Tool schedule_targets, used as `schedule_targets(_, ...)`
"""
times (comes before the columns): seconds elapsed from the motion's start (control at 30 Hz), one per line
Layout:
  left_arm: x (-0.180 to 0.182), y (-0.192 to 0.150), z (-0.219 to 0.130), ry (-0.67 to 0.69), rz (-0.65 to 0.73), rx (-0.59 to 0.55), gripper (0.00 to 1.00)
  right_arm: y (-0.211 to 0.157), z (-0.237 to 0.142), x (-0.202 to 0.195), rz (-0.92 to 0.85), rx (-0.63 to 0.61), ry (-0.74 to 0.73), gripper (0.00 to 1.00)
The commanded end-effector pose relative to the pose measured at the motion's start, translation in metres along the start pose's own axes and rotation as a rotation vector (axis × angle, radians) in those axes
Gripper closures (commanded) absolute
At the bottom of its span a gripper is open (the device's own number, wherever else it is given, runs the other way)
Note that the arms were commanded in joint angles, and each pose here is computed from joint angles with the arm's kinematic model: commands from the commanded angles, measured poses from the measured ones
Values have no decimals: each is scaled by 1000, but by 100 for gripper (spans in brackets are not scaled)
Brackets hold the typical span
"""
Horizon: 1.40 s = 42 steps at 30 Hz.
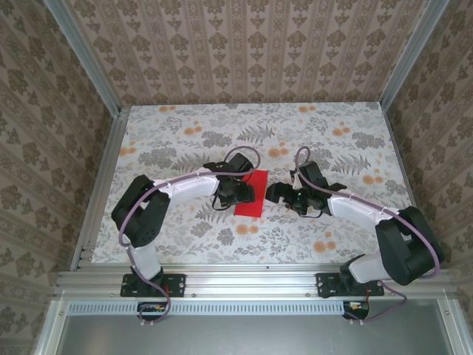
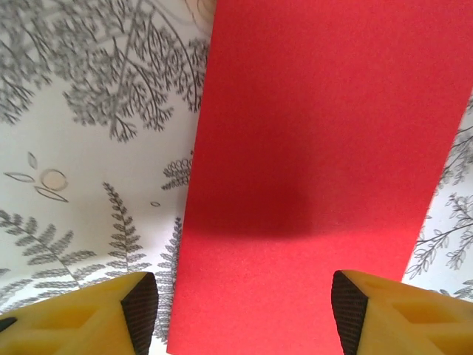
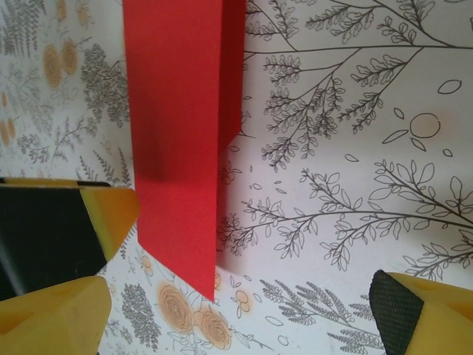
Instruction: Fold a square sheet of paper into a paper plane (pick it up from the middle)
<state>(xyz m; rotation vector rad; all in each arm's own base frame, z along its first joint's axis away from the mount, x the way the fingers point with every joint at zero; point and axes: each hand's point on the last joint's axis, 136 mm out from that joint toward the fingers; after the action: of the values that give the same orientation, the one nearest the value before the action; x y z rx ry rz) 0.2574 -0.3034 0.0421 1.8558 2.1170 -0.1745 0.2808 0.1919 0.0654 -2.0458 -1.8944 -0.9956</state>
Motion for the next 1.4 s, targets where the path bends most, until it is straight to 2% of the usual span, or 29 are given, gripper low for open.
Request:
schedule_targets(0.0,8,-18,13,40,-20,53,39,6,4,5,24,-7,11,7)
schedule_targets(0.17,12,-28,17,63,-26,80,40,4,7,4,27,1,9,8)
schedule_targets(0.3,9,-38,17,62,-7,100,37,1,7,2,30,7,2,9)
schedule_targets(0.53,-12,-54,12,-38,16,146,38,-5,6,-1,45,19,-6,11)
schedule_targets(0.7,-18,-35,-9,-111,-1,65,40,-17,9,-1,84,71,13,21)
schedule_targets(0.83,-27,-20,-20,-176,-1,20,45,-30,11,2,118,105,34,23)
schedule_targets(1.07,-28,3,-12,-186,-11,1,56,-54,20,10,155,167,44,30)
schedule_targets(1.37,-49,15,3,-251,18,22,64,-73,29,13,162,218,44,37)
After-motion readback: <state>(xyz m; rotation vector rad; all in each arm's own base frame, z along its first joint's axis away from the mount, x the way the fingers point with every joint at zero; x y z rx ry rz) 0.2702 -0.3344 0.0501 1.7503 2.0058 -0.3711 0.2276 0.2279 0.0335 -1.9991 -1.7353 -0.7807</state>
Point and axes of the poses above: each hand's point on the last joint's axis, 136 mm out from that joint toward the fingers, its own z axis out along the fingers, its own x axis along the line the jaws close on, y = z × x, and after that the axes turned 9 degrees about -z, right-handed
